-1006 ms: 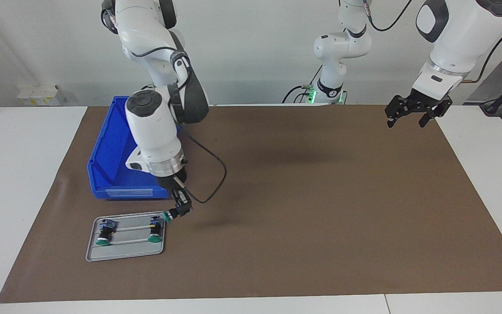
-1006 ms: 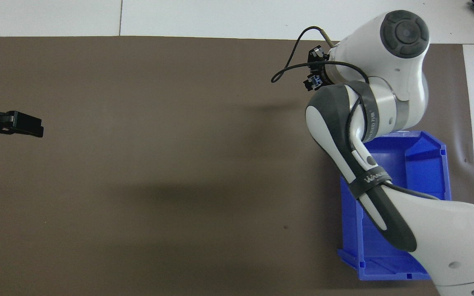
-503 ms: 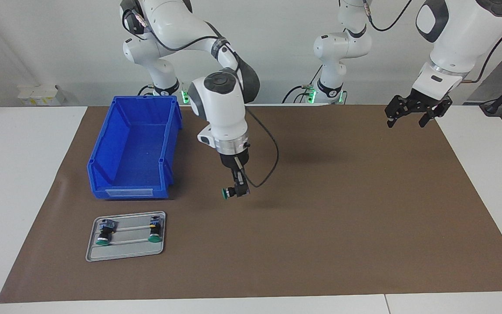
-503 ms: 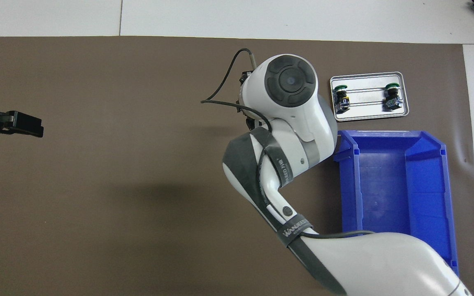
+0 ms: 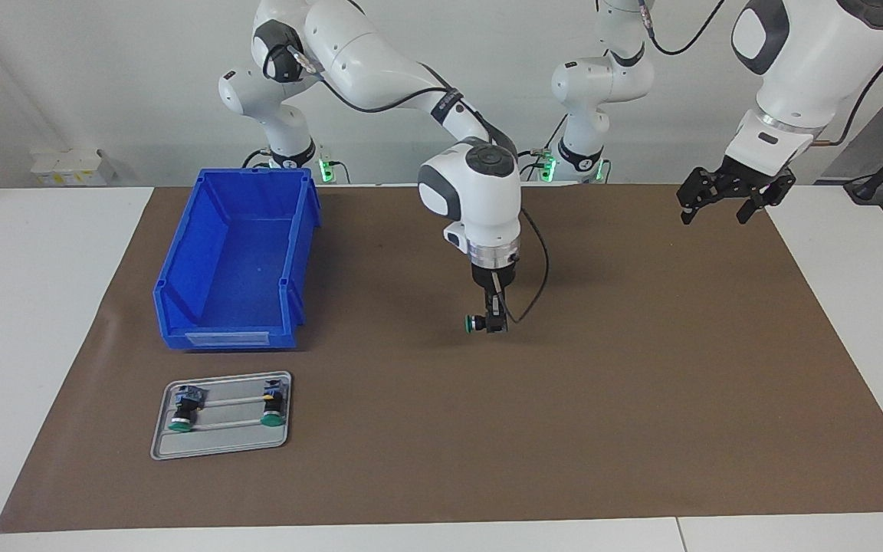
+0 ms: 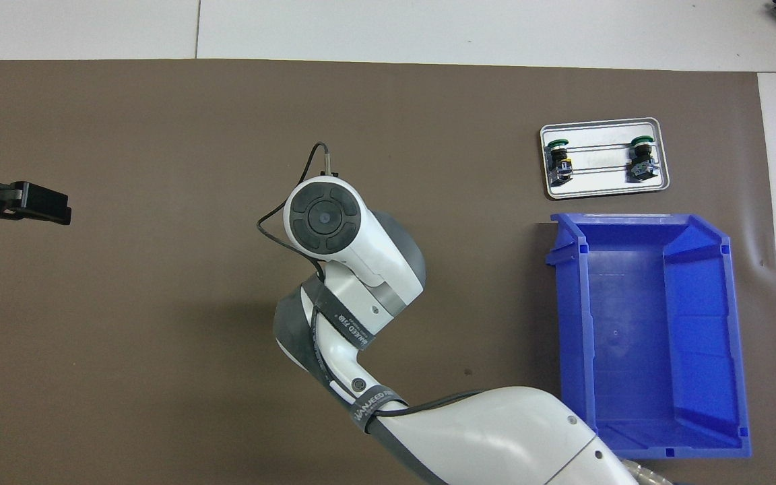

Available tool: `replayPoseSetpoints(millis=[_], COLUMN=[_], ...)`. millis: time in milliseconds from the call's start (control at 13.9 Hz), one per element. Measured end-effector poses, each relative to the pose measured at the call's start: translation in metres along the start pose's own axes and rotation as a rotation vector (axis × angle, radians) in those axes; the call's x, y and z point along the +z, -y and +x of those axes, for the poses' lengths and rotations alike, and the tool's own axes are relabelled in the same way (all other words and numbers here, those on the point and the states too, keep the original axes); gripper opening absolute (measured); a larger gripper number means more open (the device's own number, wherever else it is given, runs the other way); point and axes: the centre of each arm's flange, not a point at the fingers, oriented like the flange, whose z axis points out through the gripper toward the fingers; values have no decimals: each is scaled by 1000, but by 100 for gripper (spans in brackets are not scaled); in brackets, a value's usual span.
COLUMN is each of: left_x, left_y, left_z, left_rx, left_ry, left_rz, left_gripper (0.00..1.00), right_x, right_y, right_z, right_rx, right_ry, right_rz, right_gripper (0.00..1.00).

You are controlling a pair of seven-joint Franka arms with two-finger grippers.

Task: Place and press button with both arms
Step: 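Carry the green button to mid-table and set it down with the right gripper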

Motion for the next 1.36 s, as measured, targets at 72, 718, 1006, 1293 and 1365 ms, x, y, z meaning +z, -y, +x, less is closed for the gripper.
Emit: replayPoseSetpoints(millis=[72,718,1006,1293,1365], left_x=[0,0,-2,-4,-4], left_y=[0,-8,-13,-19,-20], left_z=[0,0,4,8,9], left_rx=[0,22,99,276,329], left_ry=[0,-3,-30,-79,-92], left_rz=[0,-2,-2,-49,-60], left_gripper=[100,100,100,100,100], right_x=[6,23,29,30,26], right_y=[-10,-41,-50,-55,-52], right_z=[-12,-30,-31,-32,-31], right_rx=[0,-19,-53,-126,-150], right_ry=[18,17,-8,-24,-26], right_rz=[9,-5,1,12,20], right_gripper=[33,33,46,92,99])
